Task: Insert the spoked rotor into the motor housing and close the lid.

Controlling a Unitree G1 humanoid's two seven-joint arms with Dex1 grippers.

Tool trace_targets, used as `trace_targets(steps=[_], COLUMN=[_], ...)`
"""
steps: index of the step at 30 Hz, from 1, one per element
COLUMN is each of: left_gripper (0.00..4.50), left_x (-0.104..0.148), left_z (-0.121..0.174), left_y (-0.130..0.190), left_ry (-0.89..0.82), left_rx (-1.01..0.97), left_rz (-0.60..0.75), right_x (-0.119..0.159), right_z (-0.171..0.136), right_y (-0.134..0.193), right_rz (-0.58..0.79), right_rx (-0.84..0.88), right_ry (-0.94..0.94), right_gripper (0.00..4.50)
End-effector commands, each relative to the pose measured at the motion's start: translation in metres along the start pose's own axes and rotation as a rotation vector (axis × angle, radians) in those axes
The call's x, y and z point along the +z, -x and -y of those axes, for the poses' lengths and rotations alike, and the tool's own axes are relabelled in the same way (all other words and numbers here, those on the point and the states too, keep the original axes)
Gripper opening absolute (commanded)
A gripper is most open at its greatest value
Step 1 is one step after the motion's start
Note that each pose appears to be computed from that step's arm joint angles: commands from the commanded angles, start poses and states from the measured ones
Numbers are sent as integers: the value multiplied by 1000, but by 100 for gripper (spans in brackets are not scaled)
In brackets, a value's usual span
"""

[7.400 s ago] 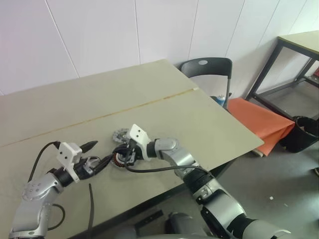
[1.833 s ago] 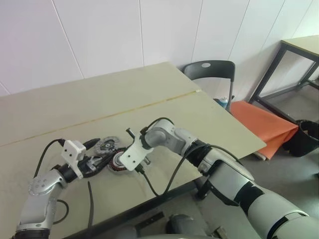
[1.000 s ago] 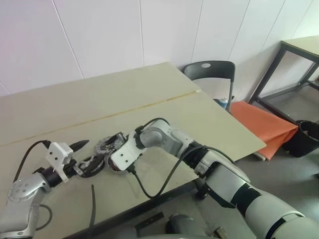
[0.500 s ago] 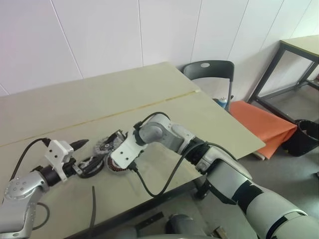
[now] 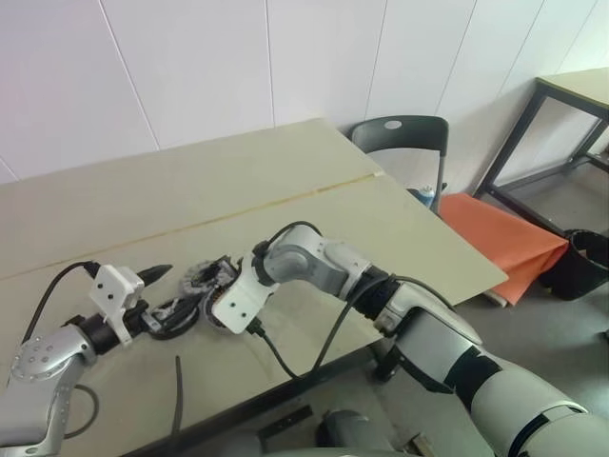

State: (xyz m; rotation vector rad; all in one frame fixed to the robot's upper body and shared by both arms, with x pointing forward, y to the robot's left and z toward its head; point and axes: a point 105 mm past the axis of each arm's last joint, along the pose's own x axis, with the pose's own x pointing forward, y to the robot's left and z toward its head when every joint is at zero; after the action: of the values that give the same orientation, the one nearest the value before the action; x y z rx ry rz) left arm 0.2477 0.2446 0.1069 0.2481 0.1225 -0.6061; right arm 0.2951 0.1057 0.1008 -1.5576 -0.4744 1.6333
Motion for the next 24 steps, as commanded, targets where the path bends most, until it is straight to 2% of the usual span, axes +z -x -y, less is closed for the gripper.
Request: trace_targets(steps=[1, 10, 18, 24], left_gripper=[450, 450, 450, 450], left_x=[14, 14, 13, 13], left_z=[-1, 2, 3, 2], left_y=[1, 0, -2, -3], left_ry=[-23, -16, -10, -9], left_rx=[5, 2, -1, -2], left_rz=[43, 43, 44, 46], right_x=[4, 5, 6, 3], right_z=[4, 4, 33, 34], right_y=[0, -3, 10, 10], right_rz=[4, 4, 29, 3], right_rx=[-25, -42, -98, -99], right_ry=[62, 140, 29, 53], right_gripper=[423, 423, 423, 423])
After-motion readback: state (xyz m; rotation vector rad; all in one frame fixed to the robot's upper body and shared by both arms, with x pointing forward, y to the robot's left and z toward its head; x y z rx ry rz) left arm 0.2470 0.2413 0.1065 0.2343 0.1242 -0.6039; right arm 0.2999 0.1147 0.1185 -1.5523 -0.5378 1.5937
